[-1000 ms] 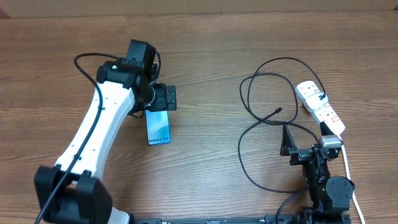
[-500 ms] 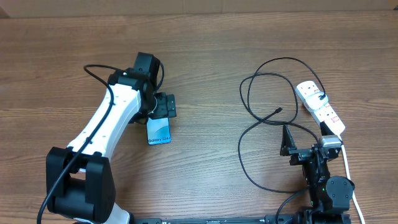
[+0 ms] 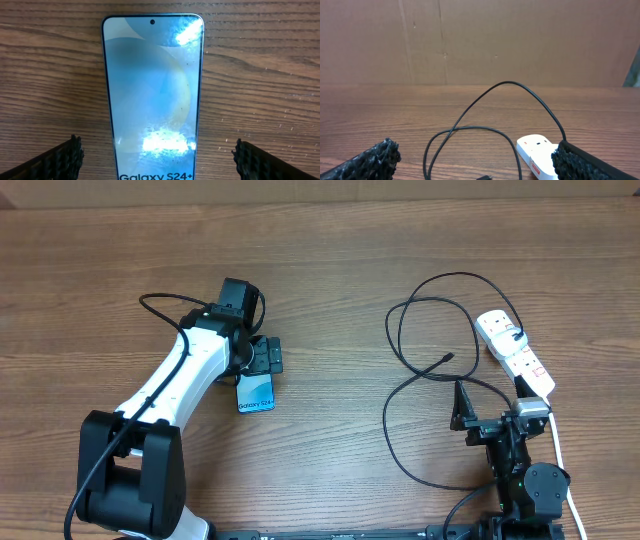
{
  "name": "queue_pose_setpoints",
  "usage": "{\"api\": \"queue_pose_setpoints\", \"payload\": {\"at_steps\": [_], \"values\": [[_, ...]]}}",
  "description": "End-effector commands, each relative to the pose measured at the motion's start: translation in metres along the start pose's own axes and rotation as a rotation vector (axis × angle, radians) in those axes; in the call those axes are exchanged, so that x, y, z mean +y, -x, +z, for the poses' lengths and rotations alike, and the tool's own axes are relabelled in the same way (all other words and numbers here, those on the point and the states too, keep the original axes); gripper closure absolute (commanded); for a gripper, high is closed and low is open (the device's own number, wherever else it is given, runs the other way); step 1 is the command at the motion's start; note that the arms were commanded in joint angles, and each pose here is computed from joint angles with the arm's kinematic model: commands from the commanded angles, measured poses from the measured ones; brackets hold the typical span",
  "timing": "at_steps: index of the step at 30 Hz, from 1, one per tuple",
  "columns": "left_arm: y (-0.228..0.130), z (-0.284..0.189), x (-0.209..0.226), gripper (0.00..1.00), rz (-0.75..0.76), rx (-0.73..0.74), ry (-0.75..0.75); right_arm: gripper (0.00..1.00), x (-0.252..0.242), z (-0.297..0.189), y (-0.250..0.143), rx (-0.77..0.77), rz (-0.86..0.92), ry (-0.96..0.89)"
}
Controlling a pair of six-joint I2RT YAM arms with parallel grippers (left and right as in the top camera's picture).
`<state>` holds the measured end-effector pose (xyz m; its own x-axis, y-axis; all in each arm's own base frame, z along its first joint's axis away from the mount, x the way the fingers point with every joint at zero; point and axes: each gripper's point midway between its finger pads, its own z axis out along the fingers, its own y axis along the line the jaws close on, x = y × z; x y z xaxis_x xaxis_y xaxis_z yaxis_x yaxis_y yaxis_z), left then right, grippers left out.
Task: Plug charger to phone and switch on socket
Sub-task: 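Close the left gripper on the phone's top edge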
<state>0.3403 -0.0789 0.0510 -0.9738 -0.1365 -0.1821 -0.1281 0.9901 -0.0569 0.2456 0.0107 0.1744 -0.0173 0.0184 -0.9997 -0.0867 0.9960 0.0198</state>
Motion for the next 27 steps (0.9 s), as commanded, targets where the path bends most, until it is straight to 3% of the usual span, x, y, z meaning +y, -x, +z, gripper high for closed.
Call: {"api": "queue_pose_setpoints", "payload": {"at_steps": [1, 11, 23, 27], "values": [[-0.002, 0.010, 0.007, 0.00, 0.009, 0.015, 0.029, 0.00, 0.002, 0.000, -0.002, -0.003, -0.002, 0.007], [-0.025, 0.059, 0.005, 0.01, 0.006, 0.168, 0.026, 0.00, 0.002, 0.000, -0.002, -0.002, -0.002, 0.007], [-0.030, 0.067, 0.007, 0.00, -0.006, 0.197, 0.030, 0.00, 0.002, 0.000, -0.002, -0.002, -0.002, 0.007], [-0.030, 0.067, 0.002, 0.11, -0.008, 0.200, 0.007, 0.00, 0.002, 0.000, -0.002, -0.002, -0.002, 0.007]]}}
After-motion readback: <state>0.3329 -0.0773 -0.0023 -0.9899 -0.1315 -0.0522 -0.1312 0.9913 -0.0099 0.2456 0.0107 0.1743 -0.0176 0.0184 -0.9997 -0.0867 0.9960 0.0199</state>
